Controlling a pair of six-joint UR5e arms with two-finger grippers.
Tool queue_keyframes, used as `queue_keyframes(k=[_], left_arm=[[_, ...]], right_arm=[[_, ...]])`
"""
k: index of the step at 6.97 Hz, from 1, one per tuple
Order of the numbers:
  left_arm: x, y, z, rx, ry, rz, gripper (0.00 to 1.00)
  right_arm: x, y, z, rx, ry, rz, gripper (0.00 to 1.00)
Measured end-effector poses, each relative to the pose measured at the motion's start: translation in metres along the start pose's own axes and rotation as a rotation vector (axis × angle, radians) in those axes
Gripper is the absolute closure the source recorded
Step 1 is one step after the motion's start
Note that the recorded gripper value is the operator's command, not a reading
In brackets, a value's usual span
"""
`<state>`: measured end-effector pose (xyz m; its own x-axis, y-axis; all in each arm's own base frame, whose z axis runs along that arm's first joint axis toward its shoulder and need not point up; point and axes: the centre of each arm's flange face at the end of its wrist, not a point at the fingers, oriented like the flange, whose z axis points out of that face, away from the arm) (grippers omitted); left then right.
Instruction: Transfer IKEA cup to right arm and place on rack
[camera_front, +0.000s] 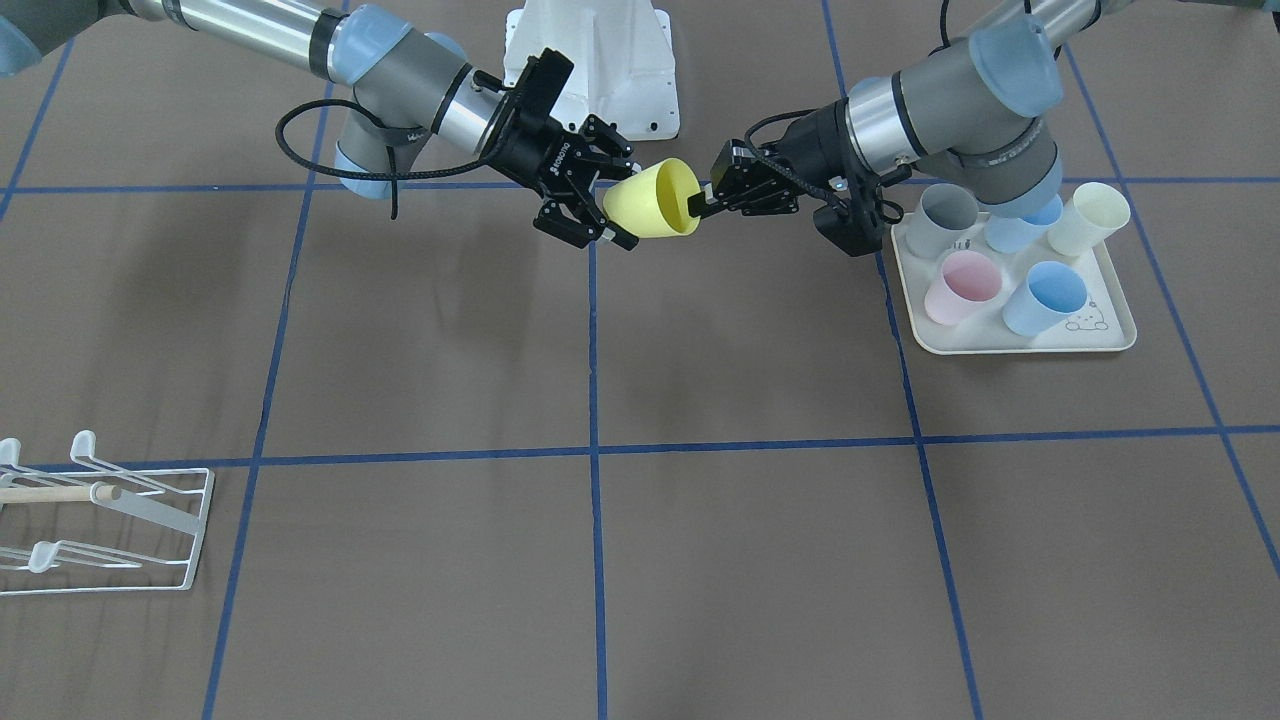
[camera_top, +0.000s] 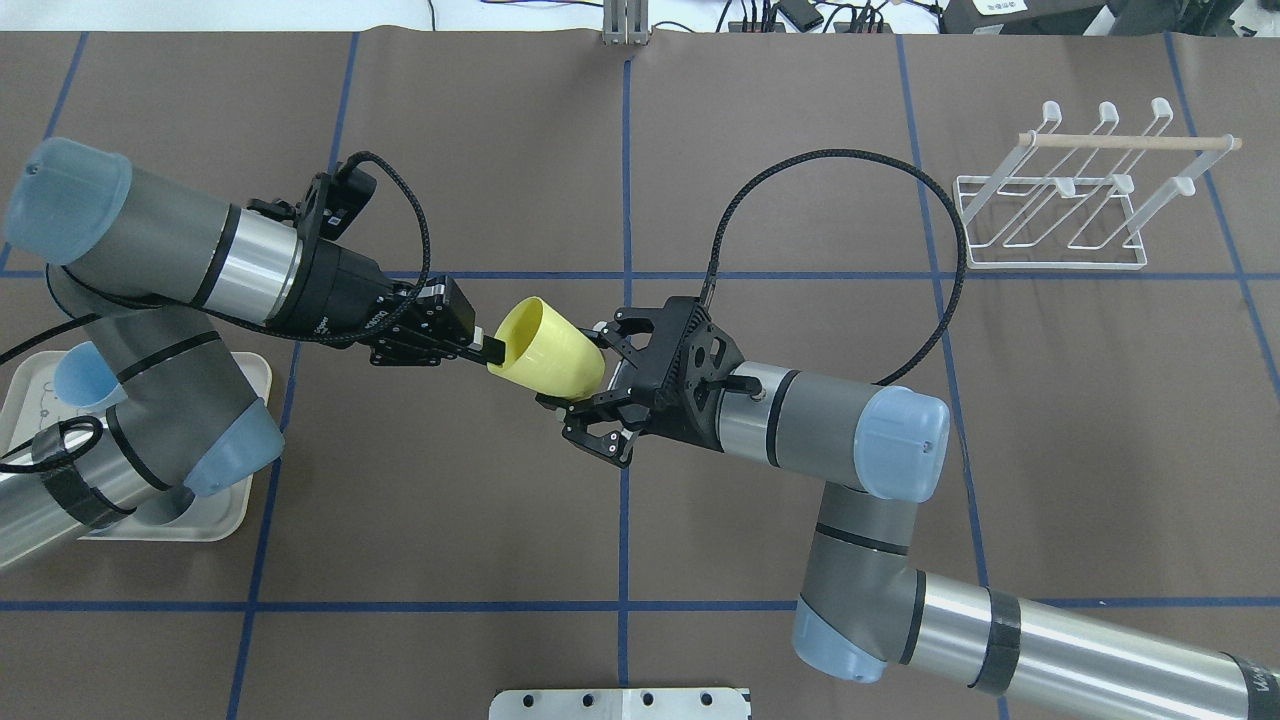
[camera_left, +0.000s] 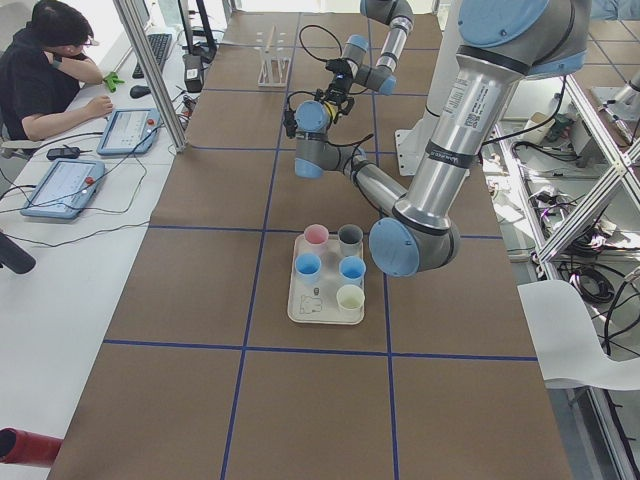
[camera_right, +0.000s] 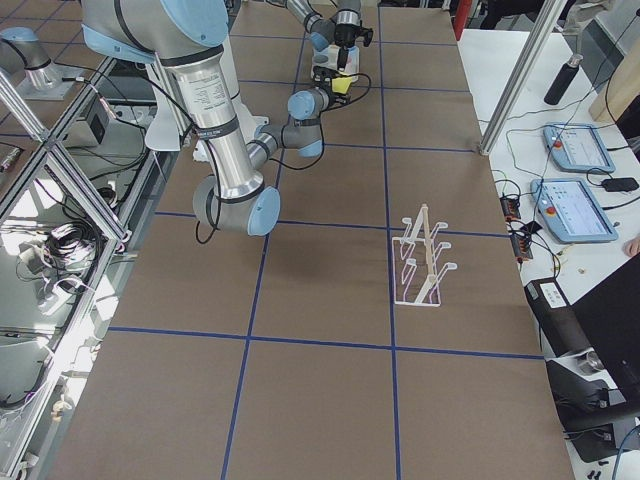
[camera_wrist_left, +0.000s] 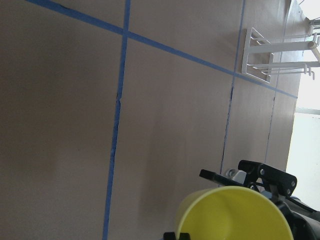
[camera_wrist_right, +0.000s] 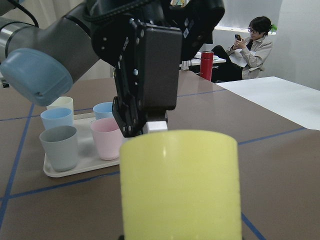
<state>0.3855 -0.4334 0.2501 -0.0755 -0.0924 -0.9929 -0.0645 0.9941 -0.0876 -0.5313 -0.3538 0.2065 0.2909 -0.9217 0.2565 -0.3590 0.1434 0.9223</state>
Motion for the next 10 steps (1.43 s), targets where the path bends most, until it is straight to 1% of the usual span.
queue_keyframes(k=[1, 2, 3, 5, 6, 7, 8, 9, 10], left_arm=[[0.000, 0.000, 0.000, -0.001, 0.000, 0.002, 1.00], [0.001, 0.000, 0.000, -0.001, 0.001, 0.005, 0.32], [0.001, 0.001, 0.000, -0.001, 0.001, 0.006, 0.00], [0.003, 0.001, -0.001, 0.000, 0.003, 0.010, 0.00], [0.004, -0.001, -0.005, 0.004, 0.004, 0.013, 0.00], [0.005, -0.004, -0.010, 0.011, 0.002, 0.012, 0.00], [0.003, -0.010, -0.016, 0.026, -0.005, 0.006, 0.00], [-0.002, -0.019, -0.024, 0.049, -0.023, -0.008, 0.00], [-0.005, -0.031, -0.032, 0.076, -0.059, -0.015, 0.00]], right_arm=[[0.000, -0.001, 0.000, 0.001, 0.000, 0.000, 0.46], [0.000, -0.002, -0.001, 0.004, 0.000, -0.001, 0.46], [0.000, -0.003, -0.001, 0.005, 0.000, -0.002, 0.45], [0.000, -0.002, -0.001, 0.003, 0.000, -0.006, 0.45], [0.001, -0.001, -0.002, 0.001, 0.001, -0.008, 0.46], [0.002, -0.001, -0.001, -0.002, 0.007, -0.012, 0.52], [0.005, -0.001, -0.001, -0.004, 0.021, -0.016, 0.52], [0.013, -0.001, -0.002, -0.014, 0.042, -0.022, 0.54], [0.027, -0.003, -0.002, -0.051, 0.074, -0.030, 0.56]])
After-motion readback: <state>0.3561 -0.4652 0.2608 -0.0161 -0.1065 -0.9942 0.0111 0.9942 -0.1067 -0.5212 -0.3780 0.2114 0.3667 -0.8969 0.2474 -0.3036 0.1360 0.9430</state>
